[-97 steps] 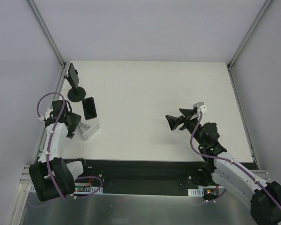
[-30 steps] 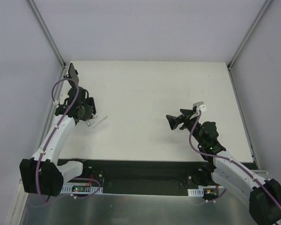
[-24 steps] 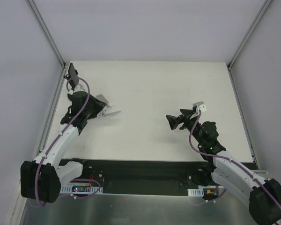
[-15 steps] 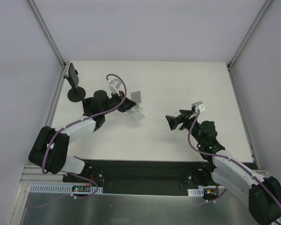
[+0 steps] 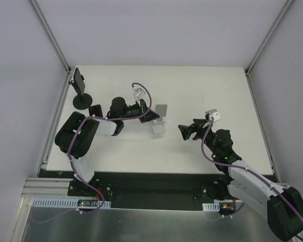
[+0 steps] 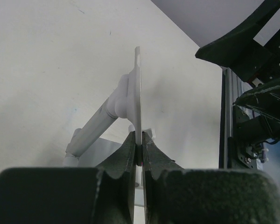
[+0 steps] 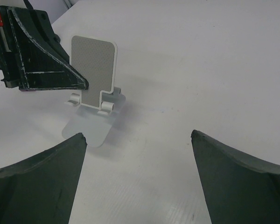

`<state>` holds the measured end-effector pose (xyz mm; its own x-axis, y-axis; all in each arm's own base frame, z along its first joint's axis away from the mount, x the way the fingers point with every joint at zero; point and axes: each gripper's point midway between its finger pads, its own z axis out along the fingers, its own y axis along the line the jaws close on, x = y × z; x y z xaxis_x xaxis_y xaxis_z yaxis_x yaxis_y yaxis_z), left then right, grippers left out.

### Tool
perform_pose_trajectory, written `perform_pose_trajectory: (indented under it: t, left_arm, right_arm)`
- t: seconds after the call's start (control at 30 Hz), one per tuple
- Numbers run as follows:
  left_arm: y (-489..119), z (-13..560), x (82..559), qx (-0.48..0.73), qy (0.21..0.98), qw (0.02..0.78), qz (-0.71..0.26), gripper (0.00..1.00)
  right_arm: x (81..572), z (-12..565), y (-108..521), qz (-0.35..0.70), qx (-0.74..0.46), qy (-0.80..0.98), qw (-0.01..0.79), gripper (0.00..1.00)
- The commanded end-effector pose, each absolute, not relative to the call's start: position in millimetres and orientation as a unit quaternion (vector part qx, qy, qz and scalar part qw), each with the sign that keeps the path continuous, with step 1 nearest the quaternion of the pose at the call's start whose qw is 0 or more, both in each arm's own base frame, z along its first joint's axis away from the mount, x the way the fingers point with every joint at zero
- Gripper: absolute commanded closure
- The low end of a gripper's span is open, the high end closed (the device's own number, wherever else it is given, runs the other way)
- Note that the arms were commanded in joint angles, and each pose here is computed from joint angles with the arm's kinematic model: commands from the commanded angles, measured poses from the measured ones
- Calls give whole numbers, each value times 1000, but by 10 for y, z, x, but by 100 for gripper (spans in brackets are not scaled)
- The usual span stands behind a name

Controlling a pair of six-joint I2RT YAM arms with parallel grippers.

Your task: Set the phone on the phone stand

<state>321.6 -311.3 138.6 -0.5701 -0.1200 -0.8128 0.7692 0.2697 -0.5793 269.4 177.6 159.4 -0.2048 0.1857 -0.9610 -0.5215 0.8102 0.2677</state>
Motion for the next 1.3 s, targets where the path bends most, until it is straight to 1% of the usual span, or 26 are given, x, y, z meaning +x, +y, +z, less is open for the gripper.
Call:
perform_pose_trajectory:
  t: [0.0, 0.13, 0.27, 0.33, 0.4, 0.43, 0.5, 0.57, 0.63, 0.67, 0.7, 0.73, 0.77, 0.8, 0.83, 0.87, 0.93, 0.97, 1.0, 1.07, 1.1, 1.17, 1.2, 1.27]
  left_arm:
    - [-3200, 1609, 3116, 291, 646, 409, -575, 94]
    - [-3179, 1443, 3046, 285, 660, 386, -578, 91]
    - [-3165, 1350, 3027, 279, 669, 377, -576, 94]
    - [-3145, 1376, 3010, 277, 668, 382, -576, 94]
    - [-3107, 1365, 2964, 272, 672, 385, -571, 85]
    - [-3085, 1415, 2946, 273, 671, 390, -569, 79]
    - [-3020, 1329, 2910, 261, 690, 378, -559, 64]
    - [-2966, 1336, 2846, 254, 698, 377, -554, 57]
    - [-2897, 1433, 2817, 242, 697, 393, -549, 45]
    - [-2857, 1402, 2762, 230, 705, 387, -548, 38]
    - [-2822, 1415, 2747, 224, 709, 387, -545, 35]
    - [-2732, 1435, 2764, 202, 725, 389, -531, 27]
    - [-2679, 1447, 2796, 188, 737, 388, -521, 21]
    - [-2616, 1427, 2806, 171, 753, 379, -510, 20]
    - [-2516, 1388, 2761, 147, 778, 359, -495, 1]
    - [-2337, 1362, 2950, 99, 807, 368, -452, 1]
    - [-2100, 1354, 3048, 48, 840, 363, -401, 1]
    - [-1796, 1209, 3093, -12, 880, 337, -335, 1]
    - [-1619, 1169, 3126, -44, 895, 332, -297, 1]
    - [-1297, 1083, 3051, -98, 925, 284, -234, 1]
    - [-1033, 1032, 3084, -129, 933, 284, -182, 1]
    - [-781, 1052, 3153, -141, 940, 286, -124, 1]
    - [-580, 997, 3085, -164, 946, 267, -84, 1]
    - [-425, 1005, 3160, -176, 947, 262, -55, 1]
  right_arm:
    - [2752, 1917, 1834, 304, -116, 689, 648, 3]
    - [2750, 1916, 1825, 303, -115, 689, 649, 3]
    - [2744, 1916, 1821, 303, -115, 688, 649, 3]
    - [2745, 1920, 1819, 303, -115, 688, 650, 3]
    - [2742, 1911, 1826, 303, -116, 689, 648, 3]
    - [2749, 1913, 1821, 302, -115, 689, 649, 3]
    - [2739, 1923, 1831, 305, -117, 687, 649, 3]
    - [2739, 1916, 1828, 304, -116, 688, 649, 3]
    - [2739, 1921, 1824, 304, -116, 688, 649, 3]
    - [2738, 1913, 1824, 304, -116, 688, 649, 3]
    - [2737, 1917, 1824, 304, -116, 688, 649, 3]
    - [2739, 1920, 1825, 304, -116, 687, 649, 3]
    - [2738, 1925, 1824, 304, -116, 687, 650, 3]
    - [2741, 1920, 1823, 304, -116, 688, 649, 3]
    - [2740, 1920, 1825, 304, -116, 687, 649, 3]
    - [2737, 1920, 1829, 305, -117, 687, 649, 3]
    - [2737, 1924, 1830, 305, -116, 687, 649, 3]
    - [2738, 1924, 1828, 305, -116, 687, 649, 4]
    - [2739, 1929, 1825, 305, -116, 686, 650, 3]
    - [2733, 1926, 1828, 306, -116, 686, 650, 3]
    - [2733, 1926, 1828, 306, -116, 686, 650, 3]
    - [2730, 1933, 1823, 305, -116, 685, 651, 3]
    - [2729, 1930, 1819, 305, -116, 685, 651, 3]
    - [2729, 1944, 1813, 305, -115, 684, 653, 3]
